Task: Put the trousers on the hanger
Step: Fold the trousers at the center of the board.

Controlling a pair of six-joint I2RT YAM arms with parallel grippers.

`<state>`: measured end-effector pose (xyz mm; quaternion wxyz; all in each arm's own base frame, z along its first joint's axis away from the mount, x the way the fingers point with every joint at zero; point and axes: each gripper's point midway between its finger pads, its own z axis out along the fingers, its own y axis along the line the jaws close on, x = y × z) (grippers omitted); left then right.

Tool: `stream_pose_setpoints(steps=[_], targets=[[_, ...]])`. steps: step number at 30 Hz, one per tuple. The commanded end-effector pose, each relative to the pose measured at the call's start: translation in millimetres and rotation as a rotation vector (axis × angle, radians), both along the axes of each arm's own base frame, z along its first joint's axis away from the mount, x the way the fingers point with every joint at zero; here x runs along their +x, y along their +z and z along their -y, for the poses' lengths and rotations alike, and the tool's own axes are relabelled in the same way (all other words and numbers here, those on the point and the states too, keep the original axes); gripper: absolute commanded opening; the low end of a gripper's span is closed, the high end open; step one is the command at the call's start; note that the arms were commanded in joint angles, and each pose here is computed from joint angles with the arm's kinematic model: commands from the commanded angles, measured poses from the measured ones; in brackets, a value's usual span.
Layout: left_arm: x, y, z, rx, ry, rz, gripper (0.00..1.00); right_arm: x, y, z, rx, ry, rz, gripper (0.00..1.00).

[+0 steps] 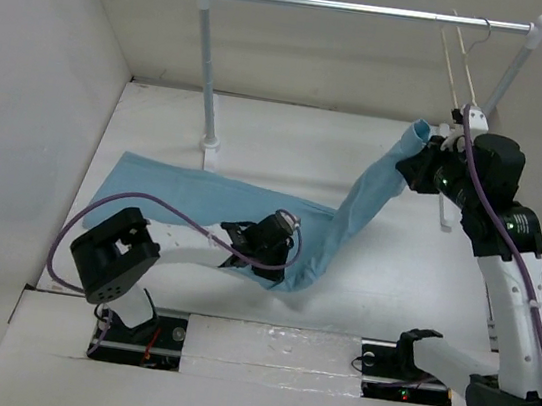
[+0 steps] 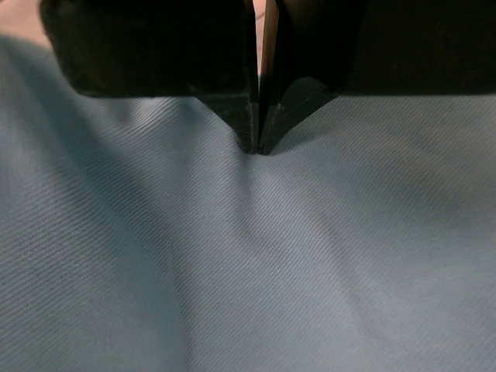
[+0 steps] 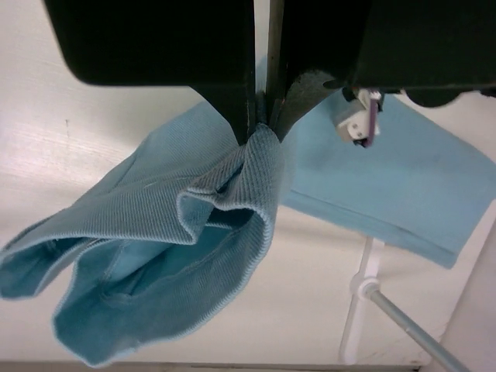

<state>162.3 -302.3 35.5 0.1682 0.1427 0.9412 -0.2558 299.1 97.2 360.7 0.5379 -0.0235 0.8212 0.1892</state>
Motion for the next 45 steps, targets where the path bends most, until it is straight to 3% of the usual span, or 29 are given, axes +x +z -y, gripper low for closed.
stream_pose_setpoints(steps=[1,7,12,16,18,19,20,22,23,25,26,29,30,31,34,40,41,42,44,45], targets=[[-8.7,-8.7,20.2,0.020,0.037,-0.003,0.00,11.9,59.3,-9.7,0.013,0.037,0.192,0.00],[-22.3,-30.8,56.0,-0.002,0.034,-0.050,0.00,21.4,71.2,-44.7,0.035,0.141,0.230,0.00],[-16.9,5.8,128.4,-0.115,-0.026,-0.002,0.00,28.6,95.3,-53.1,0.024,0.174,0.273,0.00],[-3.8,27.5,121.6,-0.073,0.055,0.058,0.00,31.1,94.3,-63.8,0.018,0.224,0.272,0.00],[5.5,54.4,96.9,-0.084,0.122,0.147,0.07,29.1,90.1,-79.5,0.025,0.274,0.265,0.00],[9.4,61.6,79.5,-0.062,0.155,0.165,0.14,29.8,90.4,-84.2,0.025,0.286,0.271,0.00],[22.1,88.2,57.6,-0.079,0.234,0.243,0.29,31.1,87.8,-90.5,0.026,0.300,0.266,0.00],[29.9,107.2,20.5,-0.035,0.315,0.297,0.39,26.6,92.3,-108.7,0.038,0.351,0.285,0.00],[45.7,142.7,-5.1,-0.076,0.419,0.374,0.40,26.5,92.2,-115.2,0.040,0.364,0.285,0.00],[57.5,169.2,-44.5,-0.066,0.526,0.423,0.40,23.2,93.4,-140.3,0.051,0.421,0.286,0.00],[74.2,211.7,-75.1,-0.139,0.641,0.487,0.40,22.2,93.4,-149.5,0.054,0.440,0.286,0.00],[88.5,290.5,-129.2,-0.273,0.784,0.618,0.40,14.4,94.7,-191.3,0.072,0.516,0.293,0.00],[99.5,306.5,-157.2,-0.263,0.857,0.666,0.40,10.8,95.0,-204.0,0.080,0.543,0.295,0.00],[100.9,353.0,-185.9,-0.319,0.935,0.735,0.40,-0.8,89.2,-248.0,0.098,0.629,0.289,0.00],[100.2,384.8,-218.0,-0.335,1.035,0.793,0.40,-4.5,65.9,-293.2,0.099,0.702,0.255,0.00],[75.9,435.4,-271.5,-0.373,1.233,0.911,0.40,-90.9,5.7,-449.9,0.190,1.023,0.185,0.00],[72.6,439.6,-278.2,-0.342,1.237,0.934,0.41,-102.6,-33.7,-479.0,0.172,1.091,0.130,0.14],[67.2,431.6,-288.3,-0.279,1.268,0.920,0.43,-115.0,-35.5,-493.3,0.193,1.128,0.133,0.25],[58.5,444.5,-298.4,-0.334,1.317,0.931,0.44,-122.7,-69.7,-500.6,0.156,1.188,0.048,0.52],[54.8,442.5,-300.7,-0.338,1.324,0.921,0.44,-125.8,-71.8,-495.8,0.140,1.199,0.040,0.53]])
